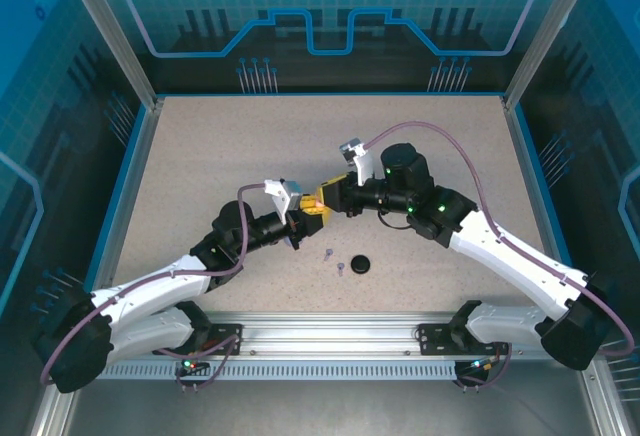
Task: Insert the wireless bluetooth earbuds into the charging case
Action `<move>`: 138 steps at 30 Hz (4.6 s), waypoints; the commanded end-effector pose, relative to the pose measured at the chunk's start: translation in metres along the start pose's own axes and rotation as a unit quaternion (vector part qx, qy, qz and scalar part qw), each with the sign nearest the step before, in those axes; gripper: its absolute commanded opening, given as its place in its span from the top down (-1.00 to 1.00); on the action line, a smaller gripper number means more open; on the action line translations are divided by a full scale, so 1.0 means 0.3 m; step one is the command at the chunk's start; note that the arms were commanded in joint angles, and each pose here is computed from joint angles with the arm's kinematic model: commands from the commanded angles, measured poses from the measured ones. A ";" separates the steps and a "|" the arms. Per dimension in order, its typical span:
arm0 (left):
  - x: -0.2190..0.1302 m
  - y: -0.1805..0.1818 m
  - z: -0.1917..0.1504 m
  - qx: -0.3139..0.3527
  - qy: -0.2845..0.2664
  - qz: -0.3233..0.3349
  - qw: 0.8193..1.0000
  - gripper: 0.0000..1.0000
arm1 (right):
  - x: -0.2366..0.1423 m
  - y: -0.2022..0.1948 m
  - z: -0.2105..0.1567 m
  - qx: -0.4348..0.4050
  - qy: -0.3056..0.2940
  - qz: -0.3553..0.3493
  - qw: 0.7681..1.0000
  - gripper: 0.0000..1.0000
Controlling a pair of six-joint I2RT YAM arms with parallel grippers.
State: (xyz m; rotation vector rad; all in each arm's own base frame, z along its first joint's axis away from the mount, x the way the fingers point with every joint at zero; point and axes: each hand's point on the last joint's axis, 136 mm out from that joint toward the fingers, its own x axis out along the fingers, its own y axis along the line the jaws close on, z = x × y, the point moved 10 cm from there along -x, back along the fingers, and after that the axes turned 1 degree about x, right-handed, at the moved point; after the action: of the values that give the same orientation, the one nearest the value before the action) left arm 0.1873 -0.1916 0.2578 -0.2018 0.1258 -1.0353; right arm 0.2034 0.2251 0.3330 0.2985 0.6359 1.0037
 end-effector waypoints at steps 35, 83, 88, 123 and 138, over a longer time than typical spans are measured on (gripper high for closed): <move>-0.004 -0.026 0.086 0.028 -0.048 -0.021 0.998 0.91 | -0.087 -0.024 0.010 0.011 0.033 0.056 0.998 -0.53; 0.123 0.119 -0.039 -0.130 0.147 0.084 0.977 0.97 | -0.326 -0.339 -0.190 0.172 0.003 -0.288 0.942 -0.53; 0.218 0.192 -0.098 -0.207 0.210 0.077 0.952 0.99 | -0.383 -0.388 -0.253 0.227 -0.045 -0.266 0.936 -0.85; 0.383 0.384 -0.404 -0.319 0.388 0.186 0.844 0.20 | -0.464 -0.382 -0.276 0.232 -0.028 -0.276 0.932 -1.00; 0.133 0.337 -0.118 -0.230 0.280 0.241 0.900 -0.12 | -0.407 -0.382 -0.231 0.226 0.019 -0.234 0.946 -0.94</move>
State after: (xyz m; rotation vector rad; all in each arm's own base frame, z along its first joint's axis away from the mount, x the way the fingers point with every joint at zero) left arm 0.2961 -0.1945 0.1869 -0.3383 0.9777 -0.5633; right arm 0.1916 0.0516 0.2593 0.5056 0.9170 0.3572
